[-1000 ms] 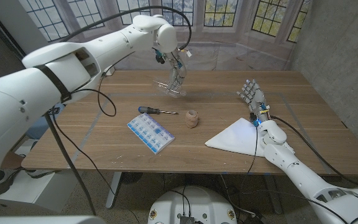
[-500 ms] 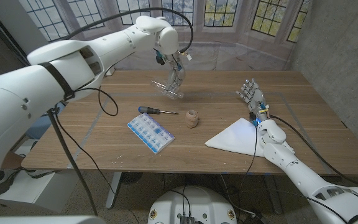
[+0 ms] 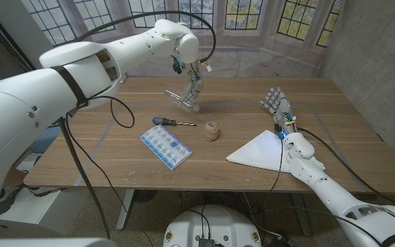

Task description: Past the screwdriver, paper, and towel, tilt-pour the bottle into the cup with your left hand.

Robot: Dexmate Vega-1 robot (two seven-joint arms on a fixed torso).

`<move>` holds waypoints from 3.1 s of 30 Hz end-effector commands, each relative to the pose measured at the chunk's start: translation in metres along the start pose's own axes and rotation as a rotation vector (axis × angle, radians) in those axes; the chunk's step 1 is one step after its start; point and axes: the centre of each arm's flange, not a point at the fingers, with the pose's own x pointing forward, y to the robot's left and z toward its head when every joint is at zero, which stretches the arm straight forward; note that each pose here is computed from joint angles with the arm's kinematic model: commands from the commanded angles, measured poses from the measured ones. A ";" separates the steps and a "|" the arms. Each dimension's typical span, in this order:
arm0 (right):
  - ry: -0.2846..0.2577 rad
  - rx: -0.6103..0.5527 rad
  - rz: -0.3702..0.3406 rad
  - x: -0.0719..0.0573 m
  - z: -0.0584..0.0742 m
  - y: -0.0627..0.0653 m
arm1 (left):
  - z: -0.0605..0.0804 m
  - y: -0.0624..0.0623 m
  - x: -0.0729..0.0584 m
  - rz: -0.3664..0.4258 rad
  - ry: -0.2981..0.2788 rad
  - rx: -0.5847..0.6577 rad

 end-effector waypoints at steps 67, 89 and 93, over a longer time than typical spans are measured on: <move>-0.011 0.010 -0.001 -0.005 0.000 -0.005 | 0.028 -0.007 0.022 -0.035 0.197 0.204; -0.010 0.008 0.004 -0.001 -0.001 -0.001 | 0.021 -0.006 0.019 -0.004 0.211 0.185; -0.008 0.005 0.004 -0.001 0.000 -0.001 | 0.020 -0.004 0.017 0.015 0.214 0.171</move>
